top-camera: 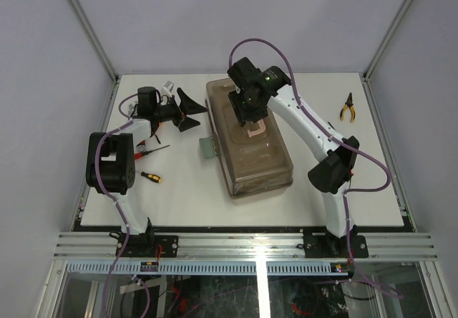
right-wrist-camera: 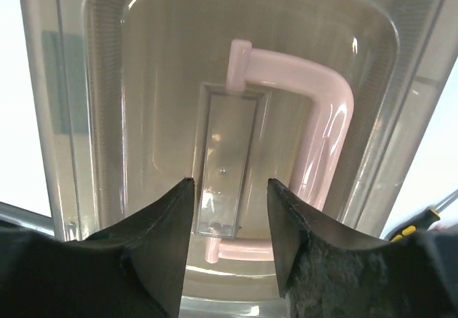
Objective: Pack the tool kit
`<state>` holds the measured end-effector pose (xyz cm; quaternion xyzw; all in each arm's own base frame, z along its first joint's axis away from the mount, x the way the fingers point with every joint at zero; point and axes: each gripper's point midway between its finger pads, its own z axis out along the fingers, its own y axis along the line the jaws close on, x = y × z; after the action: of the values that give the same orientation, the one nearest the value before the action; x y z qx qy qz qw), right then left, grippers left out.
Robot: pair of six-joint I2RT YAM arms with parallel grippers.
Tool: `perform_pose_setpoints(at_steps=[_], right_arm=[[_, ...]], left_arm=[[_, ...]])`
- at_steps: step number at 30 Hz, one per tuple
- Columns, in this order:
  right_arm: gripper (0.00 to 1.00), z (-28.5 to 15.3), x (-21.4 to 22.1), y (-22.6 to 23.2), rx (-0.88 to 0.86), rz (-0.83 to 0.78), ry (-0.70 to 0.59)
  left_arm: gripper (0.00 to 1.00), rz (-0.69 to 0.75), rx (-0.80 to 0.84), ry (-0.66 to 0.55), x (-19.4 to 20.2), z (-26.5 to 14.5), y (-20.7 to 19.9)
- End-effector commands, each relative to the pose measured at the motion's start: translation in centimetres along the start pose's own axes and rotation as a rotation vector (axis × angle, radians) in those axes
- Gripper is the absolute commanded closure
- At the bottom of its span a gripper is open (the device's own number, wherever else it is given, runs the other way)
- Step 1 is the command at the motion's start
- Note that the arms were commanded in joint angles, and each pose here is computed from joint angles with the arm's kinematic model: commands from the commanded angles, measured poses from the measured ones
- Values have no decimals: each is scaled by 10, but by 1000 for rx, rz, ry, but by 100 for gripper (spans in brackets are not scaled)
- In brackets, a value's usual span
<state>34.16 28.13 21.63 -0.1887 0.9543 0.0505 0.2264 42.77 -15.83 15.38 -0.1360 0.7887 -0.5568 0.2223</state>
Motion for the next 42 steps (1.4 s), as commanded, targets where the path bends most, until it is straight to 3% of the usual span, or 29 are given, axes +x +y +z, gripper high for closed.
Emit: perform_pose_setpoints(at_steps=[1,5,6,22,42], right_arm=[[58,12,15,-1,27,-10,81],[97,12,17,1,13,-22,99],[100,11,17,1,11,-25,101],[100,-52,-30,-25,-93,135,-137],[100,-87,-56,-28,-325,257,-260]], left_arm=[[11,34,11,-10,-3,1,-4],[11,33,9,-10,-4,2,-3],[11,34,10,-8,-3,2,-3],[11,35,12,-3,-2,3,-6],[11,24,-8,4,0,16,-2]])
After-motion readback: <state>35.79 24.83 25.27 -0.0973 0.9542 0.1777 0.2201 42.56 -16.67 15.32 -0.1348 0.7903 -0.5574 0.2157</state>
